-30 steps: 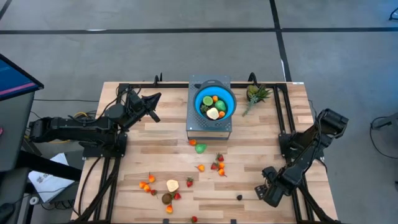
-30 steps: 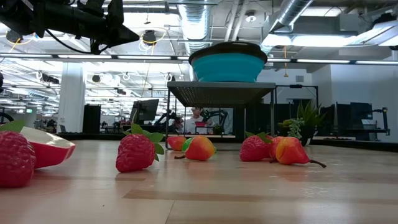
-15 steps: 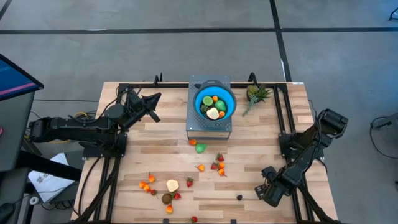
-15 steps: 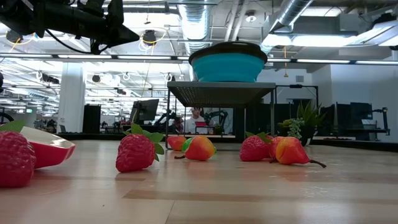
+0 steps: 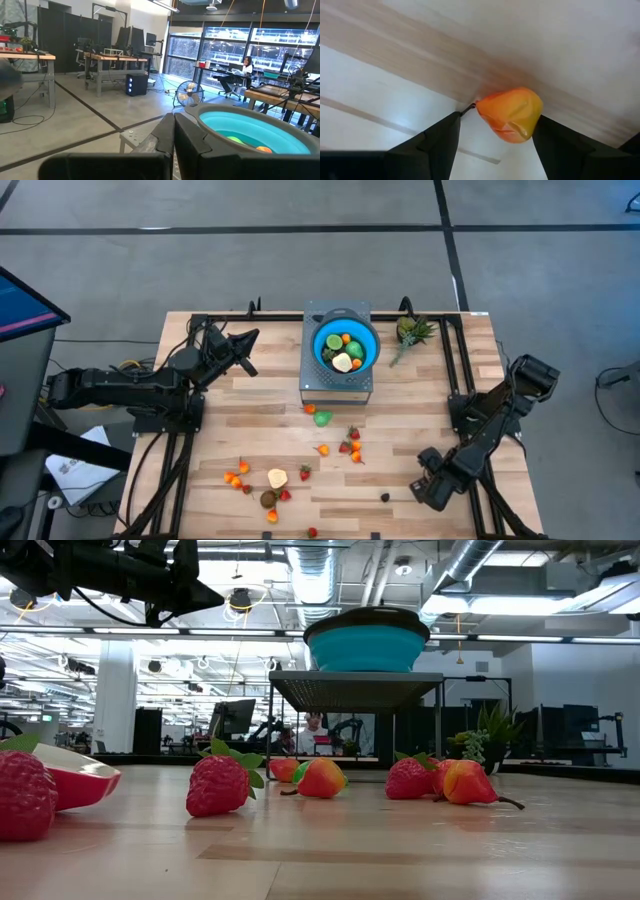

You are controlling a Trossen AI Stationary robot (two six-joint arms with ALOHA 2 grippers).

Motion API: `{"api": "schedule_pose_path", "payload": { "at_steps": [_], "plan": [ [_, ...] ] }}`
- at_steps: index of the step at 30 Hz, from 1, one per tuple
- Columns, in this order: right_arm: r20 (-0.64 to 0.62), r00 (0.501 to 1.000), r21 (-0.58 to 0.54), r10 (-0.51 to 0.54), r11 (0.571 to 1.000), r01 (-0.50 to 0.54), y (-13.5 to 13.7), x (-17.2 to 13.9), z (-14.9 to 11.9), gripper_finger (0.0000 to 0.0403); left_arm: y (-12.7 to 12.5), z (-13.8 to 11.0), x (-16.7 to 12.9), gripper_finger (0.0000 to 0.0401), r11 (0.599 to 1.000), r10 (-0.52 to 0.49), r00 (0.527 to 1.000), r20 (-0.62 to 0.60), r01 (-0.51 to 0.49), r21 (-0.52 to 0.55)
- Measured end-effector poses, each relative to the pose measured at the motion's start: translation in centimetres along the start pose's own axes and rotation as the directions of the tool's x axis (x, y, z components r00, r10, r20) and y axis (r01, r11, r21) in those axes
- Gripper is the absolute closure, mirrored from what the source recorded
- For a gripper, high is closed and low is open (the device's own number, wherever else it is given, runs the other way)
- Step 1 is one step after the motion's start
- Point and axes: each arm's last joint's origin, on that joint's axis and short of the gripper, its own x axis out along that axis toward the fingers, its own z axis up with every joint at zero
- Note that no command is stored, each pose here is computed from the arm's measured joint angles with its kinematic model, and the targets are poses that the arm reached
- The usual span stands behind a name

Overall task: Pick & Place Fruit
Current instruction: Put the peach into the strainer bowl

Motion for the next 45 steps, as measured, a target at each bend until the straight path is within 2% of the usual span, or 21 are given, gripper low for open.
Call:
{"api": "schedule_pose_path", "payload": {
  "at_steps": [5, 9, 18, 28, 34, 45],
  "plan": [
    [0.002, 1.0, -0.043, 0.024, 0.999, -0.024, 0.6, -0.5, 0.0, 0.0168, 0.0, 0.0, 0.0, 0.0399, 1.0, 0.0, 1.0, 0.0, 0.0, 0.0],
    [0.001, 1.0, -0.076, 0.004, 0.997, -0.004, 0.8, -0.9, 0.2, 0.0168, 0.0, 0.0, 0.0, 0.0399, 1.0, 0.0, 1.0, 0.0, 0.0, 0.0],
    [-0.003, 1.0, -0.074, 0.015, 0.997, -0.015, 0.5, -2.4, 1.1, 0.0168, 0.0, 0.0, 0.0, 0.0399, 1.0, 0.0, 1.0, 0.0, 0.0, 0.0],
    [-0.012, 0.999, 0.008, 0.045, 0.999, -0.045, 0.7, -2.7, 1.2, 0.0168, 0.0, 0.0, 0.0, 0.0399, 1.0, 0.0, 1.0, 0.0, 0.0, 0.0],
    [0.048, 0.998, 0.093, 0.039, 0.995, -0.044, 0.5, -2.7, 1.5, 0.0168, 0.0, 0.0, 0.0, 0.0399, 1.0, 0.0, 1.0, 0.0, 0.0, 0.0],
    [0.059, 0.998, 0.102, 0.026, 0.994, -0.032, 0.1, -2.2, 1.7, 0.0168, 0.0, 0.0, 0.0, 0.0399, 1.0, 0.0, 1.0, 0.0, 0.0, 0.0]
  ]
}}
